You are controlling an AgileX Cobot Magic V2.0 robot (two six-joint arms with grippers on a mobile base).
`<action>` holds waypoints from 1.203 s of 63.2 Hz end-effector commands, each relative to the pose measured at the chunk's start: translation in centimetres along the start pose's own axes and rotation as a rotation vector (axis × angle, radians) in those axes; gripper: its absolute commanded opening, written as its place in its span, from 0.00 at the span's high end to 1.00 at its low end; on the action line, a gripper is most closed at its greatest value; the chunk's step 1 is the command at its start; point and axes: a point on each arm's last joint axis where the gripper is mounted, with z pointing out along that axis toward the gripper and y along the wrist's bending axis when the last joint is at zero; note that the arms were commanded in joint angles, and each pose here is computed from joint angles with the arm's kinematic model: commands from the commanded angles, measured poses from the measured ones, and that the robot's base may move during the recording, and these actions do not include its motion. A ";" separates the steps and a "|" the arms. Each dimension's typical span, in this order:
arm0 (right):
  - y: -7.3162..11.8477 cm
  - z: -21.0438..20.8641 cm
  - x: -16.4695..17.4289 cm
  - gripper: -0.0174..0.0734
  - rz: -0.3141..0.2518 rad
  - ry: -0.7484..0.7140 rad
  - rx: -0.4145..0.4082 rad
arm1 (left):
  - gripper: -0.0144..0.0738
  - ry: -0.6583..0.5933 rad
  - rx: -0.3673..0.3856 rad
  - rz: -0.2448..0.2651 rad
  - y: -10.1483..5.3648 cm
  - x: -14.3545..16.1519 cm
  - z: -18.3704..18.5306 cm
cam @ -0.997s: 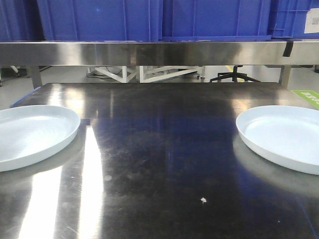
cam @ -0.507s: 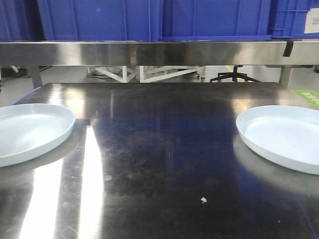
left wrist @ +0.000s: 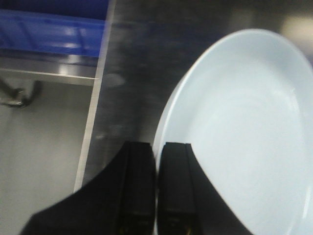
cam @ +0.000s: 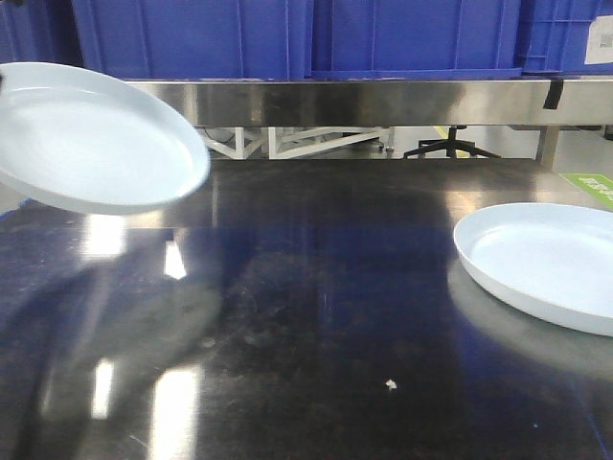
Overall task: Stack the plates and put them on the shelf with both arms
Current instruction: 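Grasp the nearer white plate's rim with the left gripper and lift it, then lower the plate onto the table center and open the left gripper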
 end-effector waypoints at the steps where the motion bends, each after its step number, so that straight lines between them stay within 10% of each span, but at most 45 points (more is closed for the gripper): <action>1: 0.5 -0.8 -1.8 0.18 -0.016 -0.109 -0.028 | 0.73 -0.128 0.106 -0.003 -2.5 -1.4 -1.6; 30: 0.4 -0.7 -1.5 0.18 -0.016 -0.076 -0.019 | 0.73 0.004 0.294 0.129 -12.0 1.7 4.4; 52: 0.4 -0.7 -1.5 0.18 -0.016 -0.076 -0.019 | 0.70 0.044 0.252 0.221 -12.6 1.8 7.3; 69: 0.4 -0.7 -1.5 0.18 -0.016 -0.076 -0.019 | 0.33 0.065 0.210 0.283 -12.1 1.9 7.3; 76: 0.4 -0.7 -1.5 0.18 -0.016 -0.077 -0.019 | 0.41 0.078 0.187 0.303 -11.8 1.8 7.2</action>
